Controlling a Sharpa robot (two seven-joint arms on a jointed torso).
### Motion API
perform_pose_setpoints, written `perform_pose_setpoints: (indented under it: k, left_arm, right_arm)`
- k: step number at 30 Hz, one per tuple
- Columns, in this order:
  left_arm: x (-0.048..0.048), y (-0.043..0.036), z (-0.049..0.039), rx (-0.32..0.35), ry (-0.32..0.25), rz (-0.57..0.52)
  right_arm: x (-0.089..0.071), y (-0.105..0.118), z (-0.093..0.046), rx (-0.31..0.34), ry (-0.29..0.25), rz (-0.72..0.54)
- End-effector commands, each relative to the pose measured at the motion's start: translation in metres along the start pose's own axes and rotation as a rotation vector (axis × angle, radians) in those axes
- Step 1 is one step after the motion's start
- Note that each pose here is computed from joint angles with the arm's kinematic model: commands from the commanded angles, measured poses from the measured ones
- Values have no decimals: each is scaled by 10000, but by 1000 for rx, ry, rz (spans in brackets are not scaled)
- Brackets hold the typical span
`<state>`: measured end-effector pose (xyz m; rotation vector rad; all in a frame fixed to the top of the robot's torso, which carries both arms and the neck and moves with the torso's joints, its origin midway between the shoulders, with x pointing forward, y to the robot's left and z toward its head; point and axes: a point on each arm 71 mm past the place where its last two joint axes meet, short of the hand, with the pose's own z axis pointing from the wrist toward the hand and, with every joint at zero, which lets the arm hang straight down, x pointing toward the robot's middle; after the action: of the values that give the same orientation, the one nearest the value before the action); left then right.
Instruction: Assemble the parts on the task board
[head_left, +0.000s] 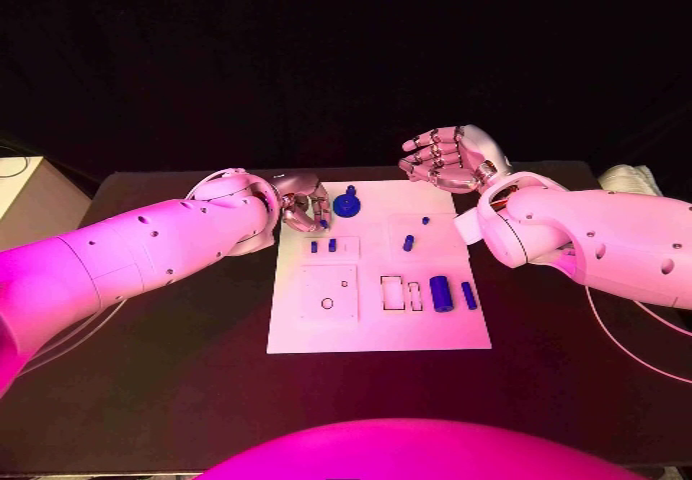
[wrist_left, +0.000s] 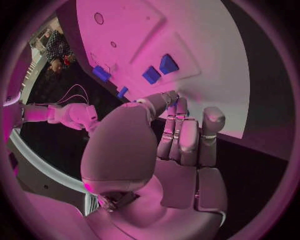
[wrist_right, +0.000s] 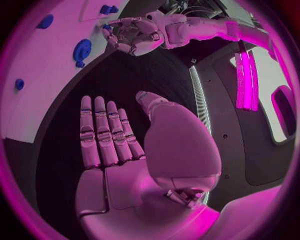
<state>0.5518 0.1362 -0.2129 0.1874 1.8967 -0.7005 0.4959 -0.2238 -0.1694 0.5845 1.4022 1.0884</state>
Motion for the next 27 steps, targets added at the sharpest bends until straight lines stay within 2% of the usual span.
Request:
perform_pose_setpoints:
  k: [1, 13, 27]
  left_arm:
    - [23, -27, 16, 6, 21, 4]
    - [50, -51, 48, 8, 34, 7]
    - [65, -25, 101, -10, 43, 14]
  right_arm:
    - [17, 11, 0, -8, 15, 3]
    - [18, 12, 0, -9, 15, 3]
    - [22, 14, 2, -10, 16, 4]
